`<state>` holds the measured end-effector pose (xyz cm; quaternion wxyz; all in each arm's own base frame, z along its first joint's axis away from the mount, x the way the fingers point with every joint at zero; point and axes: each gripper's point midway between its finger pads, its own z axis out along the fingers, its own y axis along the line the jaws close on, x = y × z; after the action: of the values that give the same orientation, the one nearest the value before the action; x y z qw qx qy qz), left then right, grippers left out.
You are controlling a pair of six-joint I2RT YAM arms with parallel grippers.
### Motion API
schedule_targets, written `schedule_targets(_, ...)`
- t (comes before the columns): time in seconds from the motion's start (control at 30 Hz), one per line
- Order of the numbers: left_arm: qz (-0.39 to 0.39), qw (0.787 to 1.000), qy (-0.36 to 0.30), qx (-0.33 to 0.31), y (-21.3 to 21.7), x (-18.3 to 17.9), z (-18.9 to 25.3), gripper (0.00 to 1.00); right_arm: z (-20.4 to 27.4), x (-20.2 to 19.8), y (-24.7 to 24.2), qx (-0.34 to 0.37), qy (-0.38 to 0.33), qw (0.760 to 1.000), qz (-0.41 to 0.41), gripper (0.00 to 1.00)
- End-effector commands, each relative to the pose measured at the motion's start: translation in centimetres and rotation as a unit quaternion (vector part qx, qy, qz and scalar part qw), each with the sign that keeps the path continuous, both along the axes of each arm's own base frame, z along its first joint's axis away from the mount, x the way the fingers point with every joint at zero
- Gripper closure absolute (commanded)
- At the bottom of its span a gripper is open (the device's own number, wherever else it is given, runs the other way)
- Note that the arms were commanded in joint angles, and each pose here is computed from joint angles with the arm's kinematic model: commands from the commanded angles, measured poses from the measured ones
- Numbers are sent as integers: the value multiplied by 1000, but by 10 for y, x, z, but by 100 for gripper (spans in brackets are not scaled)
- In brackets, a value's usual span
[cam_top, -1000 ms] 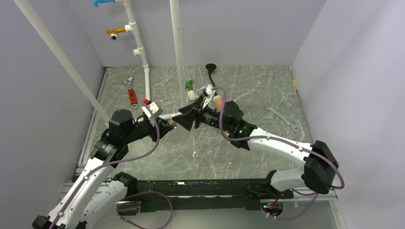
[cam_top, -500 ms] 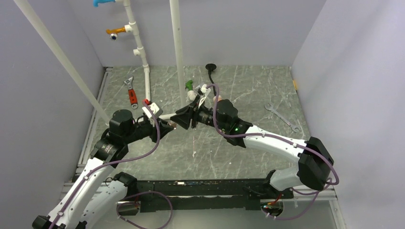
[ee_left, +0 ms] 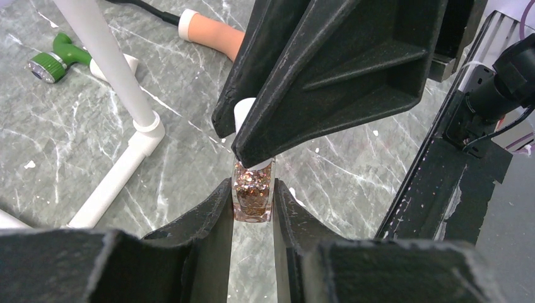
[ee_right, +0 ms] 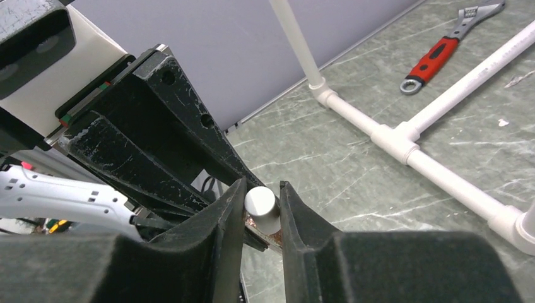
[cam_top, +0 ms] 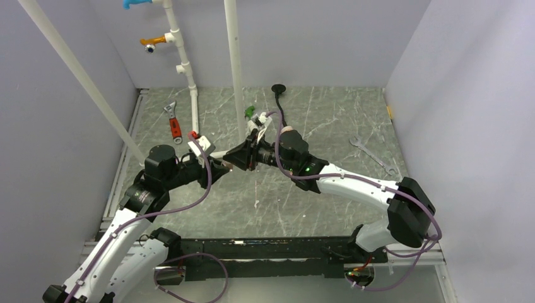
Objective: Paint the nails
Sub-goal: Unscrew the nail polish bottle.
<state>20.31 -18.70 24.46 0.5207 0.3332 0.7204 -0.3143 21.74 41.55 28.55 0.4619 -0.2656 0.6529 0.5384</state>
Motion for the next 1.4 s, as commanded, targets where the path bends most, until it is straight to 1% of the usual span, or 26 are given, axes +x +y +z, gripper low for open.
schedule_targets(0.0, -7, 999, -32, -14, -3, 1, 26, 100, 24, -7, 7, 29, -13, 999, 23, 76)
schedule_targets(0.07, -7, 999, -32, -14, -2, 1, 27, 100, 23, -9, 7, 27, -14, 999, 28, 83)
schedule_targets(0.1, -6, 999, -33, -14, -2, 1, 27, 100, 21, -10, 6, 25, -16, 999, 32, 84)
schedule_targets(0.2, -6, 999, -35, -15, -2, 1, 28, 100, 22, -25, 3, 33, -40, 996, 67, 86)
schedule_targets(0.43, -27, 999, -41, -23, -6, -6, 33, 100, 15, -52, -2, 46, -69, 988, 131, 90)
schedule_targets(0.73, -108, 991, -57, -51, -19, -33, 44, 100, 29, -76, -12, 94, -116, 972, 179, 96)
schedule_targets(0.87, -167, 982, -70, -60, -26, -52, 48, 100, 35, -94, -18, 109, -148, 957, 224, 98)
schedule_targets(0.97, -194, 976, -78, -61, -27, -62, 50, 100, 37, -105, -23, 118, -170, 947, 247, 98)
schedule_targets(1.07, -220, 970, -81, -64, -29, -70, 52, 100, 38, -114, -29, 124, -190, 937, 264, 99)
schedule_targets(1.23, -238, 965, -83, -67, -30, -76, 53, 100, 40, -118, -33, 119, -211, 932, 270, 96)
schedule_targets(1.33, -240, 965, -81, -66, -31, -76, 52, 100, 38, -114, -31, 111, -209, 935, 263, 91)
schedule_targets(1.37, -243, 965, -79, -67, -31, -77, 52, 100, 38, -113, -30, 108, -205, 937, 259, 85)
